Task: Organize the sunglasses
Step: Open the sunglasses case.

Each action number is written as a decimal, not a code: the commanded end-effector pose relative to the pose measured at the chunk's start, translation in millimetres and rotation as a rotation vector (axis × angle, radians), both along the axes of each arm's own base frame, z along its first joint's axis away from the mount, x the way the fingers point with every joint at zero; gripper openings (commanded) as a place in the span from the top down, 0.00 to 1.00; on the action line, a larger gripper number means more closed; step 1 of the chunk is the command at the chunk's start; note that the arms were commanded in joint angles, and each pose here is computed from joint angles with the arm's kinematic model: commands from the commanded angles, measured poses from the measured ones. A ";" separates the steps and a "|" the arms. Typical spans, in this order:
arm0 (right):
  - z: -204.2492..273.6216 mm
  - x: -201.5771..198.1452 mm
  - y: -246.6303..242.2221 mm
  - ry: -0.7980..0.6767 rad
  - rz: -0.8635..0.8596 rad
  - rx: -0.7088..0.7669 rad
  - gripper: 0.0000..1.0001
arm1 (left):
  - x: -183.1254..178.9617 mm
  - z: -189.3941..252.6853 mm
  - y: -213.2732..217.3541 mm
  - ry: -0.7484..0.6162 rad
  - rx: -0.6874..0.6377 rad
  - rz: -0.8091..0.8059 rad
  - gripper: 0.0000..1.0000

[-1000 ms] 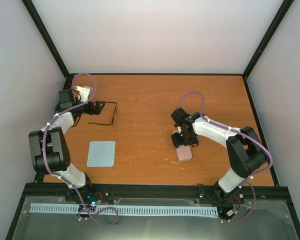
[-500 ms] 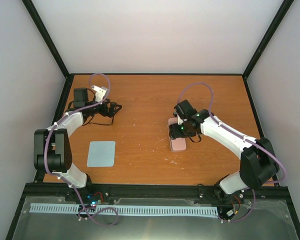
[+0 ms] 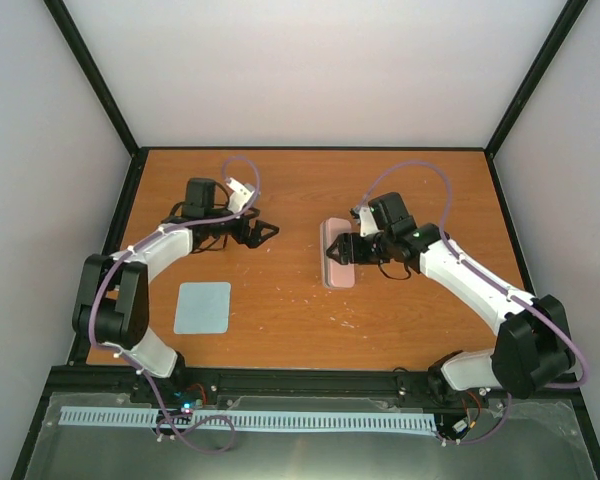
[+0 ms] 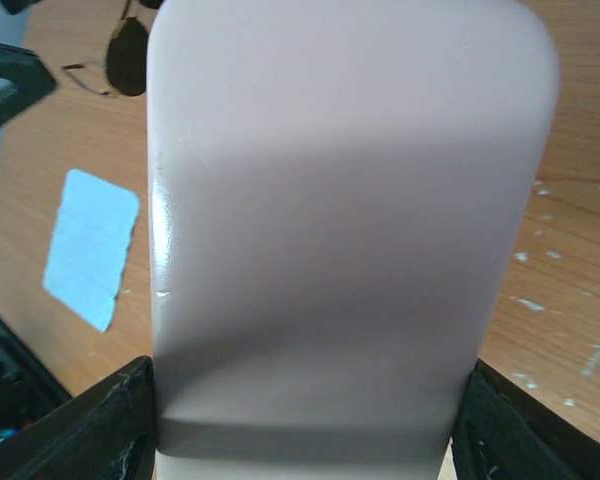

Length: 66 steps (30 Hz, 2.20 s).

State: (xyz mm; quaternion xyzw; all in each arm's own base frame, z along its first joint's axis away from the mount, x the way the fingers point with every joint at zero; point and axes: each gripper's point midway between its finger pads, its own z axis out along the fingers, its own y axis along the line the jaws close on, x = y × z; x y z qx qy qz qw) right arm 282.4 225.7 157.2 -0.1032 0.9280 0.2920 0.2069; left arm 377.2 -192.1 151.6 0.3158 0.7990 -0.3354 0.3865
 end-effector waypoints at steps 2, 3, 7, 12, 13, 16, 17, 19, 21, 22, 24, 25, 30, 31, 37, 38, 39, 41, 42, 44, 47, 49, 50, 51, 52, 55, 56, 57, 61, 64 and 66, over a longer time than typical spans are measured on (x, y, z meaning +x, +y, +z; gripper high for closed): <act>22.7 -5.8 21.2 -0.027 0.071 0.156 0.58 | -4.2 6.5 -26.0 -0.005 0.001 -0.069 0.01; 23.8 -5.3 21.2 -0.030 0.066 0.162 0.58 | -7.1 8.1 -32.1 -0.002 -0.007 -0.090 0.00; 22.0 -5.5 20.9 -0.026 0.053 0.170 0.60 | -21.3 12.8 -51.1 0.016 -0.052 -0.170 0.00; 17.9 -5.9 21.7 -0.018 0.048 0.178 0.60 | -39.9 26.3 -66.8 0.031 -0.125 -0.272 0.01; 17.9 -5.1 22.2 -0.018 0.047 0.180 0.60 | -43.3 29.5 -69.0 0.035 -0.143 -0.294 0.00; 18.4 -2.9 25.4 -0.014 0.052 0.188 0.61 | -51.1 33.8 -74.2 0.056 -0.185 -0.348 0.00; 18.5 -1.6 26.2 -0.014 0.054 0.187 0.61 | -52.4 34.1 -75.8 0.061 -0.193 -0.360 0.01; 19.3 -0.2 28.2 -0.014 0.059 0.190 0.62 | -54.2 34.6 -79.5 0.069 -0.201 -0.377 0.00; 21.2 1.1 30.6 -0.016 0.066 0.196 0.62 | -56.0 33.0 -84.1 0.084 -0.205 -0.392 0.01; 21.6 1.2 32.3 -0.014 0.072 0.198 0.63 | -57.5 32.3 -86.8 0.087 -0.205 -0.400 0.01; 21.7 1.4 36.1 -0.009 0.086 0.193 0.64 | -62.0 30.2 -93.5 0.093 -0.205 -0.423 0.01; 20.6 2.1 37.3 -0.006 0.090 0.187 0.64 | -64.0 29.1 -96.9 0.093 -0.203 -0.432 0.00; 23.0 -2.3 46.8 -0.005 0.121 0.188 0.64 | -66.9 21.8 -108.2 0.090 -0.183 -0.445 0.00; 23.3 -3.6 48.1 -0.003 0.125 0.189 0.64 | -66.5 19.9 -109.4 0.093 -0.183 -0.446 0.01; 27.2 -11.2 52.9 0.006 0.154 0.207 0.65 | -53.2 -2.1 -111.0 0.088 -0.135 -0.423 0.00; 29.4 -12.4 53.2 0.004 0.159 0.212 0.65 | -51.0 -6.5 -111.2 0.094 -0.125 -0.418 0.00; 31.3 -13.9 53.7 0.004 0.165 0.219 0.65 | -48.9 -12.0 -111.5 0.101 -0.116 -0.413 0.01; 36.3 -18.1 55.7 0.005 0.186 0.240 0.65 | -44.2 -18.7 -111.9 0.110 -0.102 -0.401 0.00; 38.0 -19.7 56.1 0.005 0.193 0.246 0.65 | -42.4 -21.1 -111.8 0.112 -0.096 -0.396 0.00; 41.4 -23.4 58.1 0.008 0.213 0.265 0.65 | -38.1 -24.2 -111.6 0.110 -0.082 -0.381 0.00; 44.0 -27.6 59.2 0.013 0.230 0.282 0.65 | -33.3 -29.4 -109.7 0.100 -0.053 -0.362 0.00; 46.3 -28.8 60.0 0.012 0.236 0.291 0.65 | -31.2 -32.6 -108.0 0.094 -0.034 -0.350 0.00; 46.3 -29.5 60.0 0.014 0.237 0.293 0.65 | -30.4 -34.7 -107.0 0.091 -0.024 -0.344 0.00; 46.6 -29.7 60.1 0.015 0.236 0.295 0.65 | -29.1 -36.7 -105.9 0.086 -0.013 -0.336 0.00; 47.0 -29.6 60.2 0.015 0.237 0.298 0.66 | -27.6 -39.6 -104.4 0.083 0.002 -0.325 0.00; 50.0 -30.2 60.9 0.016 0.239 0.312 0.66 | -24.6 -49.9 -99.6 0.077 0.041 -0.300 0.01; 51.2 -29.8 60.6 0.013 0.237 0.316 0.66 | -23.6 -53.6 -98.1 0.073 0.055 -0.292 0.00; 52.2 -29.5 60.6 0.014 0.235 0.320 0.66 | -22.3 -57.9 -96.0 0.066 0.071 -0.283 0.00; 55.9 -26.2 57.6 0.014 0.210 0.337 0.66 | -19.4 -68.2 -89.7 0.050 0.114 -0.250 0.01; 48.2 -18.7 47.1 0.029 0.161 0.319 0.66 | -17.0 -59.4 -83.7 0.026 0.115 -0.221 0.01; 39.1 -13.2 38.2 0.042 0.135 0.314 0.66 | -12.6 -46.8 -75.9 -0.001 0.106 -0.189 0.00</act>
